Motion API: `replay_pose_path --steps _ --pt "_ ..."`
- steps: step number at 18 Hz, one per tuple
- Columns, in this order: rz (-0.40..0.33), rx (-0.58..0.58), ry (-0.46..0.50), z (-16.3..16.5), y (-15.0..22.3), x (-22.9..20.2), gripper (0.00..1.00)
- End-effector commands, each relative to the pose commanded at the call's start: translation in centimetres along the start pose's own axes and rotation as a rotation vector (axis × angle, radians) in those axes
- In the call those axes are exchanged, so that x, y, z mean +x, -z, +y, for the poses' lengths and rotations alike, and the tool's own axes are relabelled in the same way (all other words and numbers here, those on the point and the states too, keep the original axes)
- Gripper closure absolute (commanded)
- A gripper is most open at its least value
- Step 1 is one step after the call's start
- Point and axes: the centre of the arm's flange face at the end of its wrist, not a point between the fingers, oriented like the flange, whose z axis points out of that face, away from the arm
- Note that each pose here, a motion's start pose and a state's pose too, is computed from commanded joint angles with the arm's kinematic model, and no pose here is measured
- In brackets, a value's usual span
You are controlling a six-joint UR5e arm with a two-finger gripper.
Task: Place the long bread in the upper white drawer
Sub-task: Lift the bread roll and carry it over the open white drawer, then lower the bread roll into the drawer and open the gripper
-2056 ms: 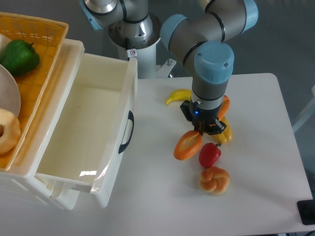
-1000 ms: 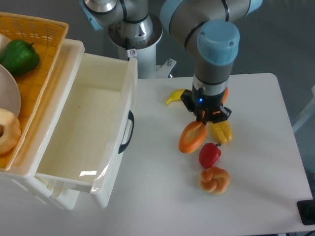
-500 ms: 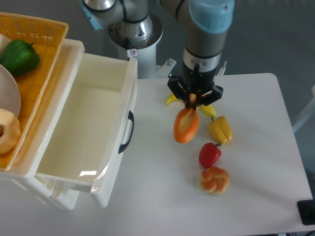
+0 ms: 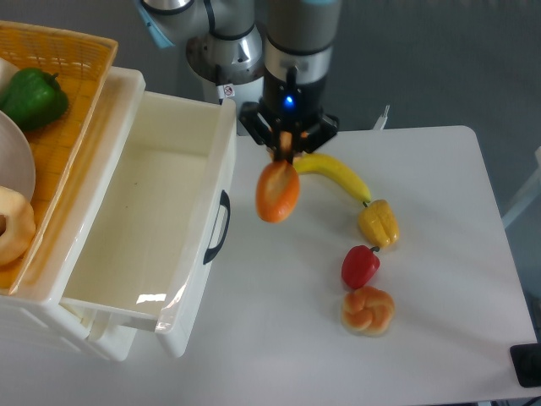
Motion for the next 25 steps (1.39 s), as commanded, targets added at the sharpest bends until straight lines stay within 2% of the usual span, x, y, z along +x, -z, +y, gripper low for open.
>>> replay_pose_path --steps 4,6,8,11,21,25 --pt "0.005 0.056 0.011 1.5 2.7 2.1 1.0" --pt "0.036 0.089 0.023 1.3 3.5 2.9 1.0" --pt "0.068 0.126 0.08 1.6 4.5 3.6 1.0" --pt "0.077 0.148 0.084 2.0 5.4 4.5 1.0" --pt "0.086 0.211 -0.04 -1.2 2.9 8.4 1.0" --pt "0.098 0.198 -0.073 -2.0 1.4 9.8 1.0"
